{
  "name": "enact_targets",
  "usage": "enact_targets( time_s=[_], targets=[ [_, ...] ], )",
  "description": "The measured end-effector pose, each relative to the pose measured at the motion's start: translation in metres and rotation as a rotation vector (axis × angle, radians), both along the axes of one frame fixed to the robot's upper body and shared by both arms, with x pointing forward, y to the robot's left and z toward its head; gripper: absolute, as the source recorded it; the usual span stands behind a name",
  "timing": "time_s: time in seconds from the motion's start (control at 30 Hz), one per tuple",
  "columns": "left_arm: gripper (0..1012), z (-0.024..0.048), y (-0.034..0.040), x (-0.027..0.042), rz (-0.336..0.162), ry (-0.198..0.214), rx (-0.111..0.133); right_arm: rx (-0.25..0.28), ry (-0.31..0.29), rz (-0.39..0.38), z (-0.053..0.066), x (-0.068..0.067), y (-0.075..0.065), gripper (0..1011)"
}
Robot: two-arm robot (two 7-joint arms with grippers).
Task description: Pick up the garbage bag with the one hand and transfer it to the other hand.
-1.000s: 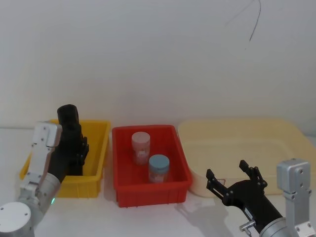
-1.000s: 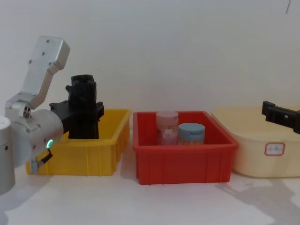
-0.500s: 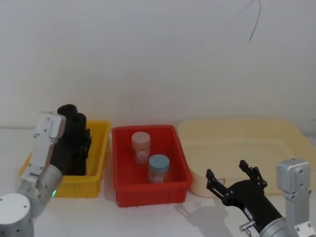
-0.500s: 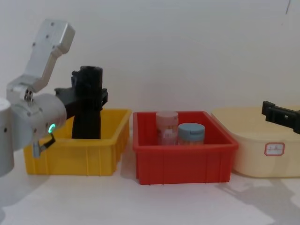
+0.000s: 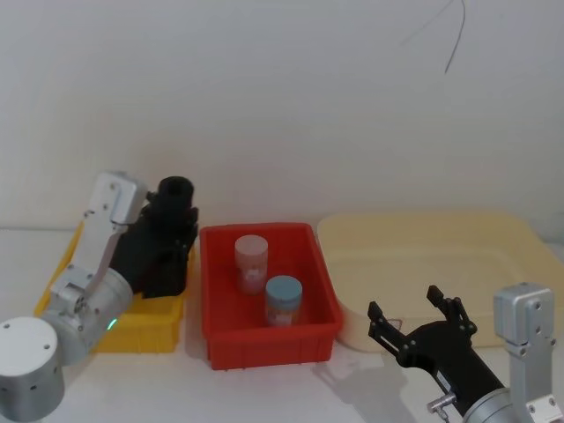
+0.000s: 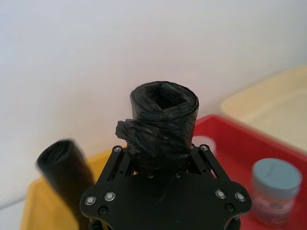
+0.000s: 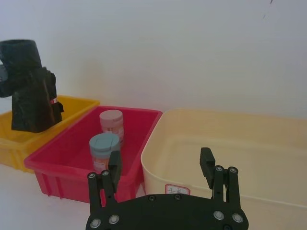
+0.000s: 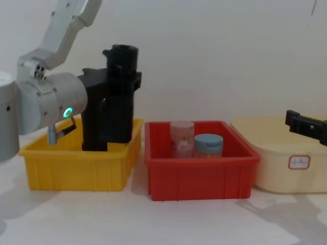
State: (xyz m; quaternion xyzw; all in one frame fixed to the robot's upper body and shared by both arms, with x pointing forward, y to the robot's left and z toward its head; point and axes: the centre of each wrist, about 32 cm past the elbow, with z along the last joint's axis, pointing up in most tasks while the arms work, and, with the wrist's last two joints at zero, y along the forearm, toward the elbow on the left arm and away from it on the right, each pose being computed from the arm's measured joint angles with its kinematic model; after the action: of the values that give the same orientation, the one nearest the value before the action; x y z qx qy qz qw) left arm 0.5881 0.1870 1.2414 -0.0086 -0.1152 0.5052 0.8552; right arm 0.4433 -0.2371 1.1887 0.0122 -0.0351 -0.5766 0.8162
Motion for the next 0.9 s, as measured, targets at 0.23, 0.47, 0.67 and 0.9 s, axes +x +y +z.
enact_targets(
  time_s=[0.23, 0.47, 0.67, 0.9],
  targets=[
    [371, 0.0129, -0.0092, -0.0016, -0.101, -0.024, 0.011, 0.000, 0.000, 0.000, 0.000, 0.000, 0.000, 1001],
    [371, 0.0231, -0.0218, -0.0022, -0.205, -0.042, 0.017, 0.000, 0.000, 0.000, 0.000, 0.000, 0.000, 1001],
    [371, 0.0296, -0.0349, -0.0016, -0.305, -0.058, 0.017, 0.000, 0.000, 0.000, 0.000, 0.000, 0.000, 1002],
    [371, 0.0329, -0.0520, 0.0015, -0.418, -0.066, 0.012, 0.000, 0.000, 0.000, 0.000, 0.000, 0.000, 1001]
  ],
)
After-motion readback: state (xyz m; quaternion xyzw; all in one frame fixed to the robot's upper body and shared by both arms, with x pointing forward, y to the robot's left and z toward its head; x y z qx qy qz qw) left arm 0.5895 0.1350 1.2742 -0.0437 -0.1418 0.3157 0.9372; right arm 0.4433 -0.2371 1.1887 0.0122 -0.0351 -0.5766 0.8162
